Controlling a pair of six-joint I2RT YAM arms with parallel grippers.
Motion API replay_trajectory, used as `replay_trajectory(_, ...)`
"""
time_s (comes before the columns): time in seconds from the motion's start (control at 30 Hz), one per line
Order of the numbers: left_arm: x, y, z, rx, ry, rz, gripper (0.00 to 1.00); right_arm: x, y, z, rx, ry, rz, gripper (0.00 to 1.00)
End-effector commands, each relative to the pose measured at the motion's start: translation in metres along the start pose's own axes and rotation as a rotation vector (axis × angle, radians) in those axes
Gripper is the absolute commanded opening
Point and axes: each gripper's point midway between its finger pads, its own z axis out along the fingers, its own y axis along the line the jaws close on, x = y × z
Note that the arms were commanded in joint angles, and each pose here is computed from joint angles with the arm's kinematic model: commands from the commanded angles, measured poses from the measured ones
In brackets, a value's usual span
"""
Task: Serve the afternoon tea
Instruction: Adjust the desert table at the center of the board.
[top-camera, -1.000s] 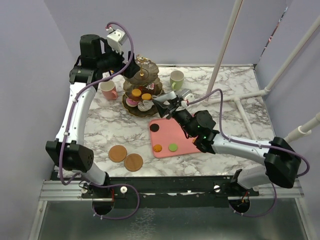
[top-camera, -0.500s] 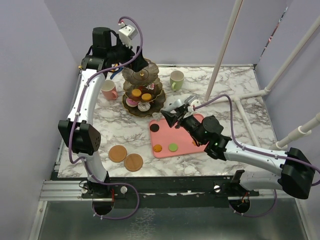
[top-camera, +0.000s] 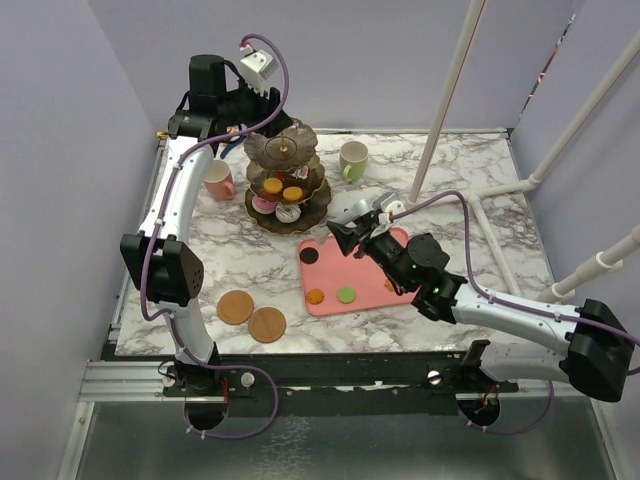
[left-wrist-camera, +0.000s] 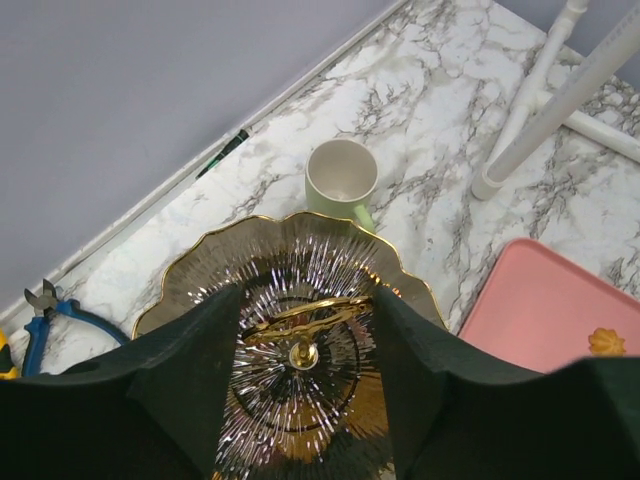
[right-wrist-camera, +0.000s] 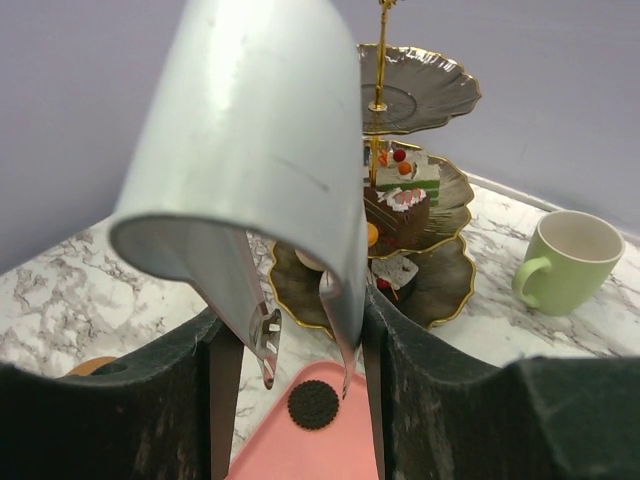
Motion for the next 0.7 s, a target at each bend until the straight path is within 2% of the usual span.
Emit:
replay_trajectory(0.0, -0.014, 0.001, 0.001, -0.004, -0.057, 0.026, 0.56, -0.007, -0.007, -0.007, 0.038, -0.017, 0.017, 0.46)
replay_trajectory(0.27, -0.019, -0.014, 0.009, -0.017, -0.074, 0.035, 0.45, -0.004, -0.011, -0.011, 0.058, -0.01, 0.007, 0.44)
replay_trajectory(0.4, -0.022, -0.021, 0.012, -0.033, -0.08, 0.056, 0.33, -0.001, -0.013, -0.014, 0.066, -0.002, 0.0, 0.44)
replay_trajectory(0.53, -0.03, -0.024, 0.011, -0.058, -0.1, 0.068, 0.32, 0.004, -0.017, -0.018, 0.076, 0.009, -0.008, 0.44)
replay_trajectory(0.67, -0.039, -0.024, 0.007, -0.107, -0.131, 0.047, 0.26, 0.009, -0.018, -0.021, 0.078, 0.027, -0.018, 0.43)
